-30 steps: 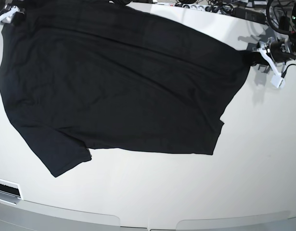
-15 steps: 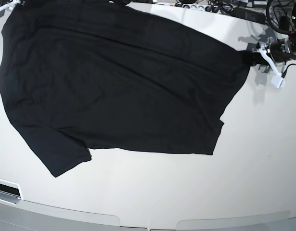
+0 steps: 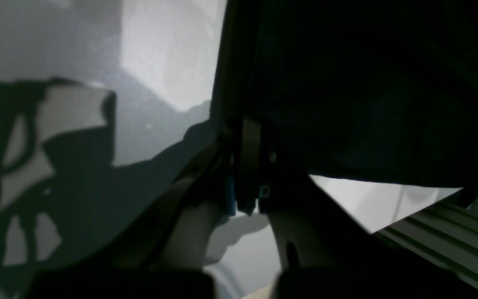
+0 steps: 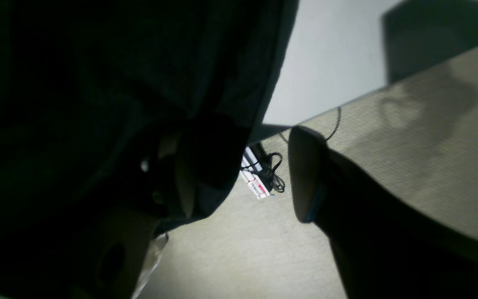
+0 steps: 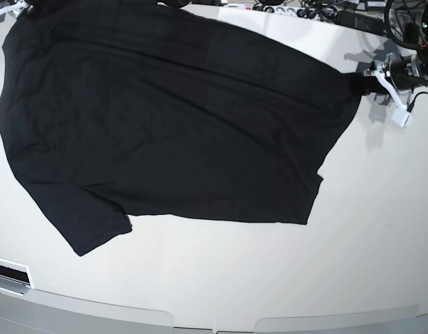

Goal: Layout the t-shirt on the table in an organized manner, then fold the t-shirt properly
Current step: 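Hold the shirt edges with both grippers and pull them apart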

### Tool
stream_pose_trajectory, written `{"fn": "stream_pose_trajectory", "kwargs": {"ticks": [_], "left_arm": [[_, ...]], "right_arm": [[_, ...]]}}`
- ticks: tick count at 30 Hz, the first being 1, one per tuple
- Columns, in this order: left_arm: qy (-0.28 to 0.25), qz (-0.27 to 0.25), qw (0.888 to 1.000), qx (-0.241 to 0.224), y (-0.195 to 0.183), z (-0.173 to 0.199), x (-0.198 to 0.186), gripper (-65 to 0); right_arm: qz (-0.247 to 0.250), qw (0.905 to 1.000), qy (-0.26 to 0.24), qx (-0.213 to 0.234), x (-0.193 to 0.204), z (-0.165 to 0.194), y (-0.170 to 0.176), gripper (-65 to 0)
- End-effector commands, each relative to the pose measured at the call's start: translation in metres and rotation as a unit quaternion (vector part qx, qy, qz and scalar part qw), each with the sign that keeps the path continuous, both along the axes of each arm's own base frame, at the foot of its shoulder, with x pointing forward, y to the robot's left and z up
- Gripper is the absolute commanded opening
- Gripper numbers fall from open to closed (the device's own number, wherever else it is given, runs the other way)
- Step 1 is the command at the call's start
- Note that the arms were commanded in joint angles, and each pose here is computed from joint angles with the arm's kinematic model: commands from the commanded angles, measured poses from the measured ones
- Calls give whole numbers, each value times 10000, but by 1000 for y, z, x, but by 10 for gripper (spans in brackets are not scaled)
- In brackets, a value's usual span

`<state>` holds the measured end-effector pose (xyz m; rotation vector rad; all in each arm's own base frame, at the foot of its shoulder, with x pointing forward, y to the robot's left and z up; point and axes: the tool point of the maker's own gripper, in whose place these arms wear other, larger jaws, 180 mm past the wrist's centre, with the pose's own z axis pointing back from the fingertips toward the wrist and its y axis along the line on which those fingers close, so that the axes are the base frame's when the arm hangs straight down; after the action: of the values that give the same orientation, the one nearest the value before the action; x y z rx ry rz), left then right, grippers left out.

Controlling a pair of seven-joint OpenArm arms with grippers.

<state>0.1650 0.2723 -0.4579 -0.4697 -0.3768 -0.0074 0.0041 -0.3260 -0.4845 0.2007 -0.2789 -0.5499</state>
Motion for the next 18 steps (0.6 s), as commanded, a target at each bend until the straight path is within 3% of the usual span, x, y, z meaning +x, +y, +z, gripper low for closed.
{"fn": "stream_pose_trajectory", "kwargs": {"ticks": [1,4,8,9,11,18], "left_arm": [[-71,-21,9999,85,7,6,6,-650],[-56,-25,9999,85,7,6,6,-650],[-55,-26,9999,87,7,6,6,-650],[-53,-26,9999,87,7,6,5,-650],[-52,-26,9999,87,7,6,5,-650],[-33,-34,10000,83,7,6,5,-650]], "right_arm": [[43,9998,-175,-131,13,1,-6,-294],[218,9994,-219,-144,15,4,-9,-312],[523,9980,-279,238,19,13,-1,-580],[599,9970,-357,341,22,17,2,-605],[665,9960,-479,345,27,26,-1,-608],[417,9952,-816,-352,24,69,-42,-650]]}}
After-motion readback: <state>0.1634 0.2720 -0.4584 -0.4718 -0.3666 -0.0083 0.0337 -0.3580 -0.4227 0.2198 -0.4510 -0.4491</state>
